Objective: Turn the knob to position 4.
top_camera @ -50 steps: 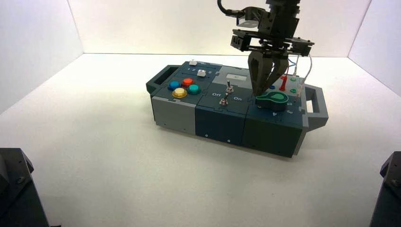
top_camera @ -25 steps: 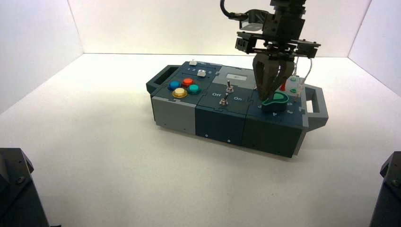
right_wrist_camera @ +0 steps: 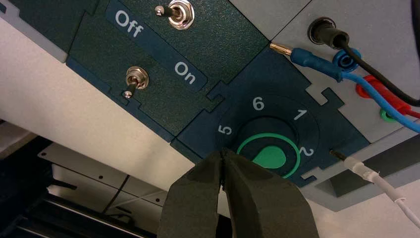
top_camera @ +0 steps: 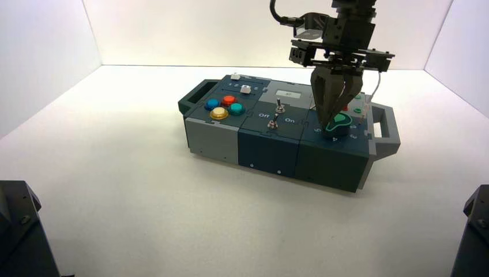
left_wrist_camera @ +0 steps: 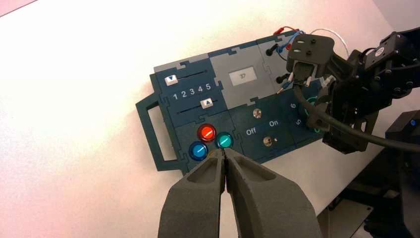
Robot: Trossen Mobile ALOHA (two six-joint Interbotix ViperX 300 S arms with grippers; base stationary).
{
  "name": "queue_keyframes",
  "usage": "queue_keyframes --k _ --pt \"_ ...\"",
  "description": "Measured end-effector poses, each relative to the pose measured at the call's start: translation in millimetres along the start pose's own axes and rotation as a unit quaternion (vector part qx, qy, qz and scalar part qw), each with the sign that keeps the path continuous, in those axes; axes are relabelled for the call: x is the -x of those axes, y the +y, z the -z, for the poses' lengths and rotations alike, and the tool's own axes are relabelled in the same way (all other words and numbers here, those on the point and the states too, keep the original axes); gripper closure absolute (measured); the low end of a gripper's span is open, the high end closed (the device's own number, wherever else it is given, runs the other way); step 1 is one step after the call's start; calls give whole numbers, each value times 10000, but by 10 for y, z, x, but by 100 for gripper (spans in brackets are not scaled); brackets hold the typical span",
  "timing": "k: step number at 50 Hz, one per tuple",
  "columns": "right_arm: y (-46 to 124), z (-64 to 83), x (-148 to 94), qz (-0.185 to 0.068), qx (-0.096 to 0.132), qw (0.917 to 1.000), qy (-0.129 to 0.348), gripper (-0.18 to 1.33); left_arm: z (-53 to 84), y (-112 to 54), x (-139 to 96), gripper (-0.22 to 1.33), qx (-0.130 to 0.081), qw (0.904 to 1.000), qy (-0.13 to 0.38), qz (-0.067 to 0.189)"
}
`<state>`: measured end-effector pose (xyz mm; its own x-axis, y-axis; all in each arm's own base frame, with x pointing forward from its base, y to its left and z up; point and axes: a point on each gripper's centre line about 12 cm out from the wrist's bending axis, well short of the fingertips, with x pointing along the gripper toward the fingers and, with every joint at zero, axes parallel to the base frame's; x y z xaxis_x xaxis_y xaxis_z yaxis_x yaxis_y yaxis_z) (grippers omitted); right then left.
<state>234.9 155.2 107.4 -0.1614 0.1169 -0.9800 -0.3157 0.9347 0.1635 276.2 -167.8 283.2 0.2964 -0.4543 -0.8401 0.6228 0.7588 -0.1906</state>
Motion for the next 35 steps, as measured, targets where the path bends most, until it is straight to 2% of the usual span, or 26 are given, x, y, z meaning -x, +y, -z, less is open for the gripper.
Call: queue_keyframes --k 35 --pt "-1 43 -6 6 12 9999 116 128 -14 4 -11 122 -1 10000 -2 4"
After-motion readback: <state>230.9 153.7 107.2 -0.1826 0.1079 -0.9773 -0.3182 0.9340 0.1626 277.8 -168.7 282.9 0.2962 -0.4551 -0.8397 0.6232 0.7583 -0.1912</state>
